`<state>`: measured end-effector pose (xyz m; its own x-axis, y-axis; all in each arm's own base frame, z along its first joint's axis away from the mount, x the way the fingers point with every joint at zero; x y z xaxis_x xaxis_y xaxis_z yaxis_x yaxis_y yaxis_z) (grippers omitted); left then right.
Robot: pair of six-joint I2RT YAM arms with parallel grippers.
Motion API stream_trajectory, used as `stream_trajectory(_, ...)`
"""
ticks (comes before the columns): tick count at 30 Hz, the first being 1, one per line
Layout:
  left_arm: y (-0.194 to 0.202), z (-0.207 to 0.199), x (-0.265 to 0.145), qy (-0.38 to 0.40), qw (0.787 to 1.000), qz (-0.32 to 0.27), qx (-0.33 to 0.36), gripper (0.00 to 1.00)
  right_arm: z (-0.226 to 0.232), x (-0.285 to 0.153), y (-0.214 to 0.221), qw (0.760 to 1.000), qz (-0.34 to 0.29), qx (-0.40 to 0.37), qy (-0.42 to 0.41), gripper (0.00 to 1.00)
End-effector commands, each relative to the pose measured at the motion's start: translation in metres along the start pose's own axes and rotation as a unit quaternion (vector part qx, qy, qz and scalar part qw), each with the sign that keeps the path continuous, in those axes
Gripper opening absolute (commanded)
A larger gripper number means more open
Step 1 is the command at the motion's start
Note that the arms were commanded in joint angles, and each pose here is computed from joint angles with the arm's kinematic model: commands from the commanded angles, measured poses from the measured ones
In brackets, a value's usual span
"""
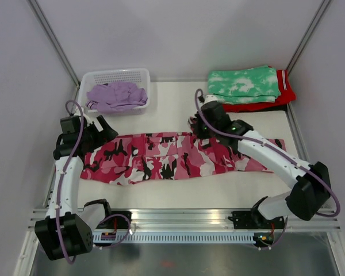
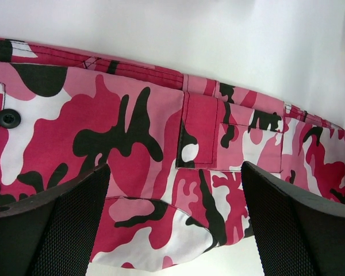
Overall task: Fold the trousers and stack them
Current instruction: Fold the trousers
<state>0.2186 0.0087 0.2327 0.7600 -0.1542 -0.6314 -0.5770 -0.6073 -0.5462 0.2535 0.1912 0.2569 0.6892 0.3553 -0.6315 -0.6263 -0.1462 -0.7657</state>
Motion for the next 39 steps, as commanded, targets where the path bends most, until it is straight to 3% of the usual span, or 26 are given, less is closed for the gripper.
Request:
stream_trajectory(1,0.004,0.001,-0.005,-0.006,1.000,-0.013,-0.008,1.00,0.055,0.017,0.008,0.999,0.006,0.033,-0.005,0.00)
stream_trajectory(6,0.010,0.007,-0.008,-0.032,0.999,-0.015,-0.006,1.00,0.101,0.046,0.020,0.998,0.020,0.032,-0.044,0.00)
stream_trajectory(10,0.011,0.010,-0.013,-0.044,0.999,-0.031,-0.003,1.00,0.102,0.052,0.023,0.998,0.017,0.038,-0.039,0.00)
stream_trajectory(15,0.013,0.010,-0.012,-0.041,0.999,-0.028,-0.006,1.00,0.069,0.029,0.015,0.997,-0.014,0.017,0.076,0.00)
stream_trajectory(18,0.012,0.009,-0.013,-0.038,0.999,-0.030,-0.006,1.00,0.016,0.003,0.010,0.985,-0.031,0.032,0.165,0.00)
stream_trajectory(22,0.010,0.007,-0.012,-0.030,0.999,-0.029,-0.009,1.00,-0.087,-0.045,0.017,0.956,-0.061,0.112,0.266,0.00)
stream_trajectory(25,0.009,0.005,-0.012,-0.023,0.999,-0.028,-0.011,1.00,-0.139,-0.069,0.049,0.917,-0.048,0.132,0.373,0.00)
stream_trajectory(28,0.010,0.004,-0.009,-0.015,1.000,-0.018,-0.016,1.00,-0.182,-0.074,0.084,0.895,0.001,0.159,0.416,0.01)
stream_trajectory(32,0.010,0.003,-0.009,-0.013,1.000,-0.010,-0.015,1.00,-0.229,-0.077,0.116,0.867,0.051,0.234,0.436,0.00)
stream_trajectory(36,0.013,0.003,-0.006,-0.001,1.000,-0.005,-0.022,1.00,-0.253,-0.085,0.120,0.821,0.054,0.247,0.513,0.00)
stream_trajectory(39,0.013,0.002,-0.006,0.005,1.000,-0.007,-0.020,1.00,-0.266,-0.085,0.121,0.802,0.087,0.228,0.545,0.02)
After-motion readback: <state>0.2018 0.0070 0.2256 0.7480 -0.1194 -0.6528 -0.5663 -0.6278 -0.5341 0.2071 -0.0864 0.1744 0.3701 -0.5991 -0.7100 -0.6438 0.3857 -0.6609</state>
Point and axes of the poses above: each gripper's point midway between its finger pads, its own x axis out along the fingers, its own z axis along the line the jaws close on, y = z × x, the point moved 10 cm from there along -x, back along the fingers, and after that the axes turned 11 degrees about -x, right-handed, at the moved point
